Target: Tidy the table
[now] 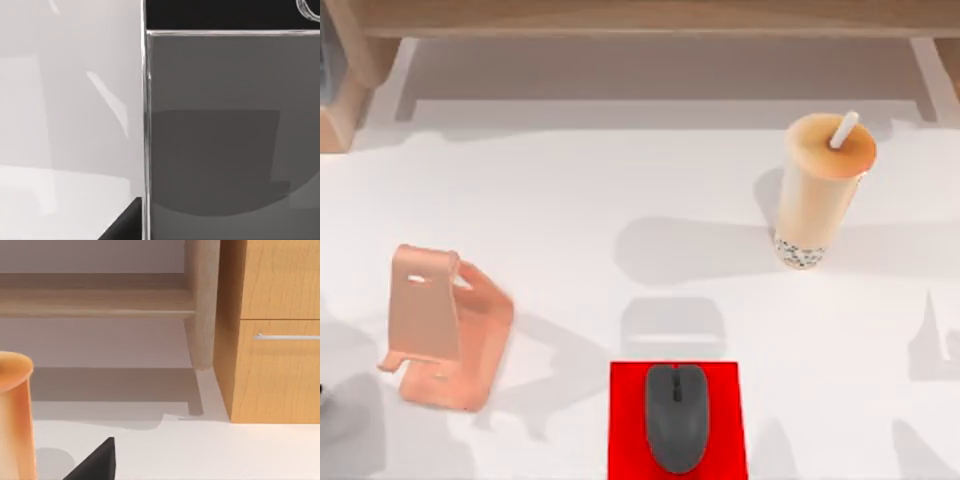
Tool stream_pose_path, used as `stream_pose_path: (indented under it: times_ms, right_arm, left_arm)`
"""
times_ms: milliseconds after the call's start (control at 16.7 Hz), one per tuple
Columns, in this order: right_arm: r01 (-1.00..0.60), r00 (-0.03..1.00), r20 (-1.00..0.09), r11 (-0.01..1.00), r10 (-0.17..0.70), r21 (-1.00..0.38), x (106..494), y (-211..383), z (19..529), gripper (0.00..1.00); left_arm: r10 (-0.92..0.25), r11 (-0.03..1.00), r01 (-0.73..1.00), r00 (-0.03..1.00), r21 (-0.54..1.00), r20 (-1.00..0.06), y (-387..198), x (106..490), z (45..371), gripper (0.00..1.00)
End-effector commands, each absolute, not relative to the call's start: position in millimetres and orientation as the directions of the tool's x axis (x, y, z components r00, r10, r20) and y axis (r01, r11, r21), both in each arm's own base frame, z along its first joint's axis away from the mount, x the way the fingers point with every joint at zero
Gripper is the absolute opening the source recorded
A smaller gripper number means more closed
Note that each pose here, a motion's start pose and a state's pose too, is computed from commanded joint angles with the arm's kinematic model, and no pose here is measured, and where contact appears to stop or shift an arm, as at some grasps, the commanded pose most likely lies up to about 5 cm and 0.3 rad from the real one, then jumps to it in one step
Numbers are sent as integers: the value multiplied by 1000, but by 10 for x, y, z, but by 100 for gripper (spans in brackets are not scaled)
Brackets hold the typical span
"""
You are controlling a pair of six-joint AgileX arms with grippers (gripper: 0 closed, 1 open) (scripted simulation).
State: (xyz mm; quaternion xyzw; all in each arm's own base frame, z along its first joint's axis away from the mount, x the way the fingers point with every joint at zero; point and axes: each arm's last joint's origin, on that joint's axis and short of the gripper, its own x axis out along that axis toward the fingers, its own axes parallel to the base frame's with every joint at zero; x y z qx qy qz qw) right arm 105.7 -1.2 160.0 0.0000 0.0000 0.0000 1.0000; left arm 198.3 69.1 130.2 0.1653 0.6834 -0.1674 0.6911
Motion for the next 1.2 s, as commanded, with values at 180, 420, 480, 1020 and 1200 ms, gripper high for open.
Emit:
stream_pose_path:
  times_ms: [180, 420, 480, 1020, 1200]
  right_arm:
    - [0, 1000, 0, 1000, 0, 0, 1057, -12, 1600, 100]
    - [0, 1000, 0, 1000, 0, 0, 1057, -12, 1600, 100]
    - [0, 1000, 0, 1000, 0, 0, 1057, -12, 1600, 100]
    - [0, 1000, 0, 1000, 0, 0, 1057, -12, 1600, 100]
    - [0, 1000, 0, 1000, 0, 0, 1057, -12, 1600, 100]
  left_arm:
    - [-5, 890, 457, 10, 0, -1000, 690, 1979, 1423, 0]
    - [-6, 889, 458, 6, -3, -1000, 689, 1976, 1422, 0]
    - [-5, 890, 456, 8, -1, -1000, 691, 1977, 1427, 0]
    - [95, 953, 219, 443, 210, -892, 156, 1869, 2049, 0]
    - [44, 968, 157, 659, 194, -751, -233, 1619, 2279, 0]
